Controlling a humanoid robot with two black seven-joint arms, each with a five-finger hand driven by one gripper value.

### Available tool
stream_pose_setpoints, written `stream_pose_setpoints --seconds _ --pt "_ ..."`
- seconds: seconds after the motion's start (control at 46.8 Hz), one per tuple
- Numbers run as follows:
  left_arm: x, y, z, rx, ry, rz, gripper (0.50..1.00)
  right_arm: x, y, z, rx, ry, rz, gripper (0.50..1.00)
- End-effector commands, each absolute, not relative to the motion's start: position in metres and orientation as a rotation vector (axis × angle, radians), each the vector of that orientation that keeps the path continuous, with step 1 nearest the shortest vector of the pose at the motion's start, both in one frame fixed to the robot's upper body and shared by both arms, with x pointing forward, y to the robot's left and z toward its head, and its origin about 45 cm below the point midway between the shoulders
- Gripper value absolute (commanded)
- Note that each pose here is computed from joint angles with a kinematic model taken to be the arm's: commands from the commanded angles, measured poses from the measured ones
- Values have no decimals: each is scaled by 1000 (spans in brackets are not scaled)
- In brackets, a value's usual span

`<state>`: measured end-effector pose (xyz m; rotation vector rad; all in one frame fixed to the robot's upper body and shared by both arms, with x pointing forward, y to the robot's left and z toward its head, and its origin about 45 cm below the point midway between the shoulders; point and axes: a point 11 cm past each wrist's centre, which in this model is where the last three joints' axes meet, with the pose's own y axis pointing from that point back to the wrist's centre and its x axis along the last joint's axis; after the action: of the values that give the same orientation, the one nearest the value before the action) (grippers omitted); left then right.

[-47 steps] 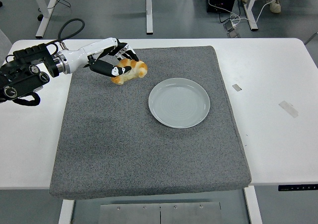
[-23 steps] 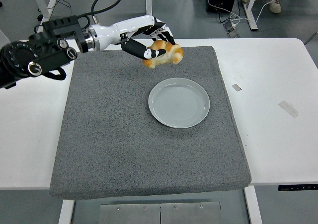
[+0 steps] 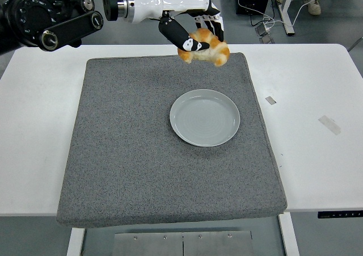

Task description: Place the bread on the plate

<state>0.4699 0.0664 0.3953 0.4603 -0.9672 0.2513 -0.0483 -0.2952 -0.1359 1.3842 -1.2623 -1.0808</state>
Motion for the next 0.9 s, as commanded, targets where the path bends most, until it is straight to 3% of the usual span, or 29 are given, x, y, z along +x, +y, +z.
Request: stream_pose_setpoints --seconds 0.0,0.385,0.876 --pt "465 55 386 480 -984 208 500 -48 -295 -136 1384 -1263 -1080 1000" --pt "462 28 355 582 -1069 103 500 -51 -296 -136 1379 -1258 -1080 1000" --pt "483 77 305 723 -1078 160 500 -51 -297 -136 1378 -1258 -1079 1000"
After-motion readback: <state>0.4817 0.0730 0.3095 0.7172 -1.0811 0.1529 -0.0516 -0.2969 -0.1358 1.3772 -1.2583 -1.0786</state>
